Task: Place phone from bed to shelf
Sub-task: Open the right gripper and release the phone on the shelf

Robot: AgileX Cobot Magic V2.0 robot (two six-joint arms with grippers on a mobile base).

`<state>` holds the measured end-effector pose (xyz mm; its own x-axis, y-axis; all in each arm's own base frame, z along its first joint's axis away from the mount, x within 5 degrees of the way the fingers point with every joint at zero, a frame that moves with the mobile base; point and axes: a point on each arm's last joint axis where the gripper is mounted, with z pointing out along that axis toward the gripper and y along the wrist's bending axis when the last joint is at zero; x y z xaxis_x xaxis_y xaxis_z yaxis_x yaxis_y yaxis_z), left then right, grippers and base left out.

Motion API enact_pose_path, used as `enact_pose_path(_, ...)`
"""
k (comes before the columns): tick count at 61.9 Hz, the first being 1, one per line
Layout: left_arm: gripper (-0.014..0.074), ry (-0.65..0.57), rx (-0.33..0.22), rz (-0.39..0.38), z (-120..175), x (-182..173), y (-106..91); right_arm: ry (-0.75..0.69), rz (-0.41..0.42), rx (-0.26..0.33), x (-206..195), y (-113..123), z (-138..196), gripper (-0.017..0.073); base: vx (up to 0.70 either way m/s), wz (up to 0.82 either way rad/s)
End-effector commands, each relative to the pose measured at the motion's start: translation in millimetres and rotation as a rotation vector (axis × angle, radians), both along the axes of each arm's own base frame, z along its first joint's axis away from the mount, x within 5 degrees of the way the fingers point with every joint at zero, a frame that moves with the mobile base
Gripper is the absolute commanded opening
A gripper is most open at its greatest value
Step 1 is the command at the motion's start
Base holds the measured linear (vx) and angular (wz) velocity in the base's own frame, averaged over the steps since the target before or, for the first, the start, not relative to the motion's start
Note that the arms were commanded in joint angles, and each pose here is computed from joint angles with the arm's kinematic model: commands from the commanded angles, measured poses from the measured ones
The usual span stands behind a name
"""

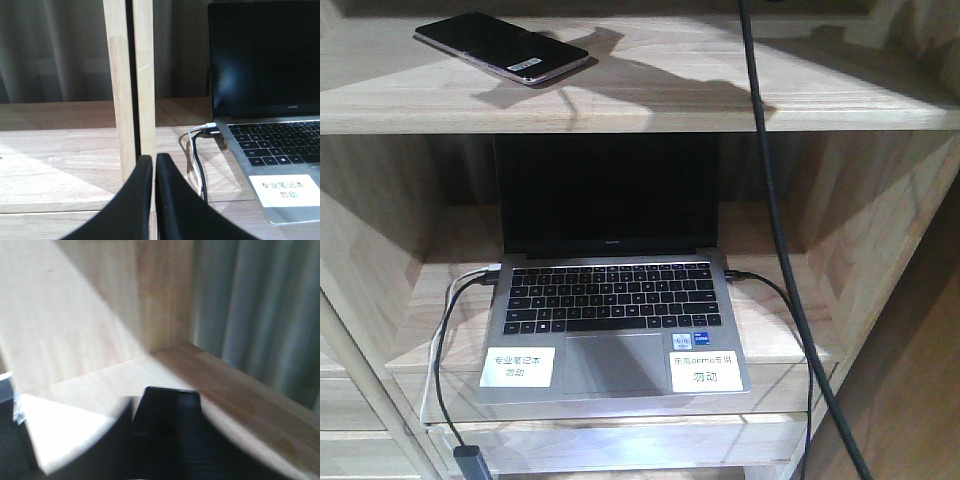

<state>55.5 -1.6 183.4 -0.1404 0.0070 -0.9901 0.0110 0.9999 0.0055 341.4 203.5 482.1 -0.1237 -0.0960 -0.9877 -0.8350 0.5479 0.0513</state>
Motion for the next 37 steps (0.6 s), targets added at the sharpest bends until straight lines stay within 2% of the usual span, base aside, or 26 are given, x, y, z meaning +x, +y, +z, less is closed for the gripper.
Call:
enact_pose_path(1,0.0001,-0.077,-0.009,0.006,6.7,0.3,0.6,-0.056,-0.019,0.060,-18.7,-10.7,29.5,-0.0011,0.00,0.00)
enact_pose_path(13,0.0001,-0.077,-0.009,0.006,6.7,0.3,0.6,-0.051,-0.009,0.012,-24.8,-13.8,29.7,-0.0006,0.00,0.00)
enact_pose_path(17,0.0001,-0.077,-0.009,0.006,6.7,0.3,0.6,-0.040,-0.023,0.011,-28.4,-20.1,28.9,-0.0006,0.00,0.00)
enact_pose_path(26,0.0001,-0.077,-0.009,0.006,6.7,0.3,0.6,-0.018,-0.114,0.005,-35.6,-45.2,14.8,-0.0006,0.00,0.00)
enact_pose_path(37,0.0001,-0.077,-0.009,0.006,6.7,0.3,0.6,-0.083,-0.210,0.004,-66.4,-74.4,3.8,-0.0006,0.00,0.00)
